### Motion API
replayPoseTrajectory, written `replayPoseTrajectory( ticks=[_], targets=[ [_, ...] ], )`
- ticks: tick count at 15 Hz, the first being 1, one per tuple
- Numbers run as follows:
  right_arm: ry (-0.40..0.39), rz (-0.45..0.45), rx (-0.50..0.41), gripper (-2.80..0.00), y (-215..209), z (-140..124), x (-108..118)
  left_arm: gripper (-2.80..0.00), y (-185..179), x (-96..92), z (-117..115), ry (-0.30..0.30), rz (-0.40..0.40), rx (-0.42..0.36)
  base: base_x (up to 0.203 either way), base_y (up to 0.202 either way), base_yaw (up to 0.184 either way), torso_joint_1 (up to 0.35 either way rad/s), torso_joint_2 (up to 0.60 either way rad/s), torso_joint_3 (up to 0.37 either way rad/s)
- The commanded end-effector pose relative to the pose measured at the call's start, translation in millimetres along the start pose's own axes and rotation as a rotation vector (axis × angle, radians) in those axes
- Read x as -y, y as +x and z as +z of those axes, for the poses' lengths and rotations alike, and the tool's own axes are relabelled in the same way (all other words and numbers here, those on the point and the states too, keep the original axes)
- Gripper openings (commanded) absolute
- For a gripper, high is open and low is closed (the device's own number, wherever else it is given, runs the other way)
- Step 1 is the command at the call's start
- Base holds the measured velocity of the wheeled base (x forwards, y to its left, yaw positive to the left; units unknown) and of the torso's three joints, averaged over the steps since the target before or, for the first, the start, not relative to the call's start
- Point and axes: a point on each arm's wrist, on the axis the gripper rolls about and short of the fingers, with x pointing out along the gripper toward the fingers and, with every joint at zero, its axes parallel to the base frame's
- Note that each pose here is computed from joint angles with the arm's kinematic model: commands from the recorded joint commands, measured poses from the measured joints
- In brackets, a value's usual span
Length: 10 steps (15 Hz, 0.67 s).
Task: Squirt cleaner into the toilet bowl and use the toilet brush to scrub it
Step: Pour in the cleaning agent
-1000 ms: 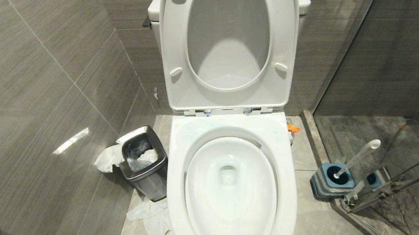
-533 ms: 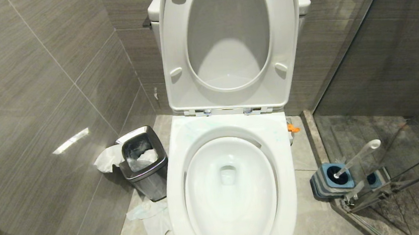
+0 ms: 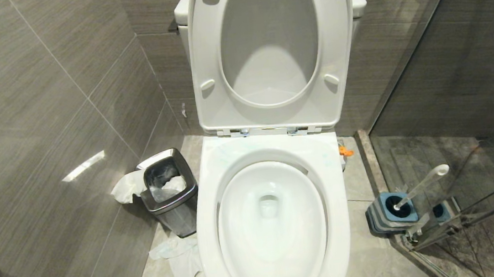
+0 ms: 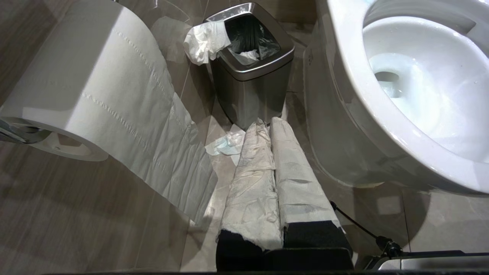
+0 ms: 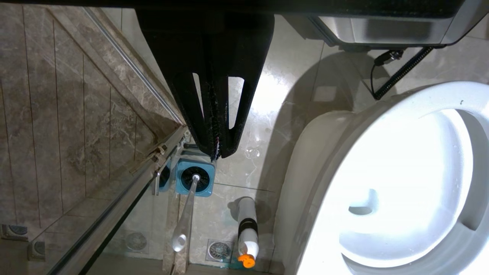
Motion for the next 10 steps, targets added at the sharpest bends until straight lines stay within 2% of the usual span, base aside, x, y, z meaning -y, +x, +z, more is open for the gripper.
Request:
replayPoseTrajectory(
  ticks=[1, 7, 10],
  targets=[
    [0.000, -0.001, -0.019, -2.80, 3.3, 4.3, -0.3, -2.80, 0.0, 0.0, 0.0, 0.000, 0.000, 0.000, 0.000, 0.000, 0.000, 0.000, 0.00, 0.000],
    [-0.002, -0.001, -0.016, -2.80, 2.7, 5.5, -0.4, -2.80, -0.1, 0.0, 0.4, 0.007, -0.001, 0.001, 0.000, 0.000, 0.000, 0.000, 0.00, 0.000],
    [-0.002, -0.001, -0.025, -2.80, 4.0, 5.3, -0.4, -2.80, -0.1, 0.0, 0.4, 0.009, -0.001, 0.001, 0.000, 0.000, 0.000, 0.004, 0.00, -0.106]
  ],
)
